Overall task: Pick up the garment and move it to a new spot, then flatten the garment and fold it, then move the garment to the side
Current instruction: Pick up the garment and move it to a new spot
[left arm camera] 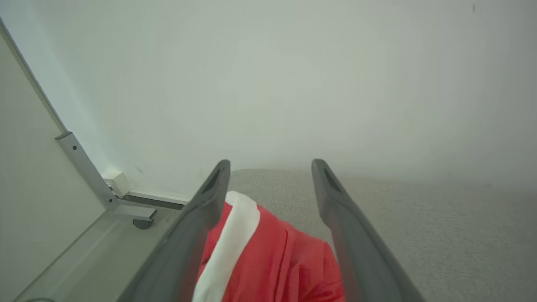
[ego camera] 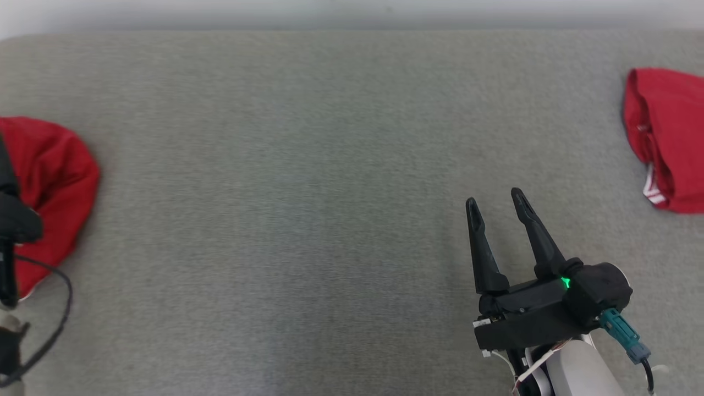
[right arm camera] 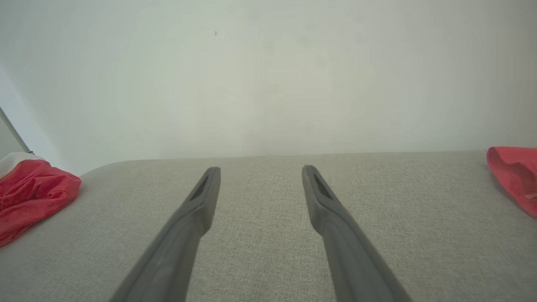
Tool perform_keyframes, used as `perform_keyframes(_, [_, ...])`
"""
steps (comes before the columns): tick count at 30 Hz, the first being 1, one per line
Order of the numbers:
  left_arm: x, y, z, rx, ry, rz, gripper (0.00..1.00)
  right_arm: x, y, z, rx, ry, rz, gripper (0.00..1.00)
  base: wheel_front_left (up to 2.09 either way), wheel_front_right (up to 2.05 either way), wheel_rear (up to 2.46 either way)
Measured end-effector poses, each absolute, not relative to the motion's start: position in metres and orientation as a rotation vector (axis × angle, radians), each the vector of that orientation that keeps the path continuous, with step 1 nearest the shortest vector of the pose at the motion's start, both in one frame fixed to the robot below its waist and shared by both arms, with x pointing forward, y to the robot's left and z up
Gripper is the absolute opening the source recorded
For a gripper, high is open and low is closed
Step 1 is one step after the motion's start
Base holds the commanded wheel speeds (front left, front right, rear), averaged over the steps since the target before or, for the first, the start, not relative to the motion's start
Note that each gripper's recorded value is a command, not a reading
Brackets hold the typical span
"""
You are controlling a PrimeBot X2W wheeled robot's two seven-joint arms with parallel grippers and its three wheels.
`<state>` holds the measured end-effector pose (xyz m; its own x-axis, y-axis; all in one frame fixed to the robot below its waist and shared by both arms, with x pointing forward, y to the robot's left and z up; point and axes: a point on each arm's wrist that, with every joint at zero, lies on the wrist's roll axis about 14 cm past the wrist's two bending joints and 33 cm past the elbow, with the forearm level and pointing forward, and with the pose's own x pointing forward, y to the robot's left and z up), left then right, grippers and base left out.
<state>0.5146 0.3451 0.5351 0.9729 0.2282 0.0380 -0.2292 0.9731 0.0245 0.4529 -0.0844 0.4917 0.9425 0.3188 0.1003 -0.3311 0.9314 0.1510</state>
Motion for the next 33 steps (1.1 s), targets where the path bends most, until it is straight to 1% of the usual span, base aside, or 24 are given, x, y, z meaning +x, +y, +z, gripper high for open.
perform_keyframes(5, [0.544, 0.347, 0.5, 0.014, 0.116, 0.224, 1.0, 0.455, -0.104, 0.481, 0.172, -0.049, 0.279, 1.0, 0.0, 0.0, 0.0])
perform_keyframes(8, [0.551, 0.346, 0.464, 0.002, 0.277, 0.223, 1.0, 0.454, -0.114, 0.472, 0.175, -0.026, 0.25, 1.0, 0.0, 0.0, 0.0])
perform_keyframes(10, [0.554, 0.345, 0.448, 0.009, 0.342, 0.219, 1.0, 0.453, -0.119, 0.467, 0.174, -0.013, 0.234, 1.0, 0.0, 0.0, 0.0])
perform_keyframes(13, [0.549, 0.343, 0.417, 0.023, 0.495, 0.217, 1.0, 0.453, -0.125, 0.461, 0.17, 0.003, 0.218, 1.0, 0.0, 0.0, 0.0])
perform_keyframes(16, [0.534, 0.341, 0.388, 0.015, 0.656, 0.22, 1.0, 0.453, -0.127, 0.458, 0.169, 0.01, 0.212, 1.0, 0.0, 0.0, 0.0])
perform_keyframes(21, [0.525, 0.343, 0.381, -0.003, 0.763, 0.233, 1.0, 0.454, -0.122, 0.46, 0.17, 0.005, 0.226, 1.0, 0.0, 0.0, 0.0])
perform_keyframes(26, [0.519, 0.343, 0.379, -0.021, 0.829, 0.248, 1.0, 0.453, -0.119, 0.461, 0.17, 0.003, 0.235, 1.0, 0.0, 0.0, 0.0])
perform_keyframes(28, [0.518, 0.343, 0.379, -0.021, 0.834, 0.248, 0.0, 0.453, -0.119, 0.462, 0.17, 0.003, 0.235, 1.0, 0.0, 0.0, 0.0])
perform_keyframes(33, [0.52, 0.342, 0.387, -0.018, 0.775, 0.246, 0.0, 0.45, -0.12, 0.463, 0.168, 0.002, 0.23, 1.0, 0.0, 0.0, 0.0])
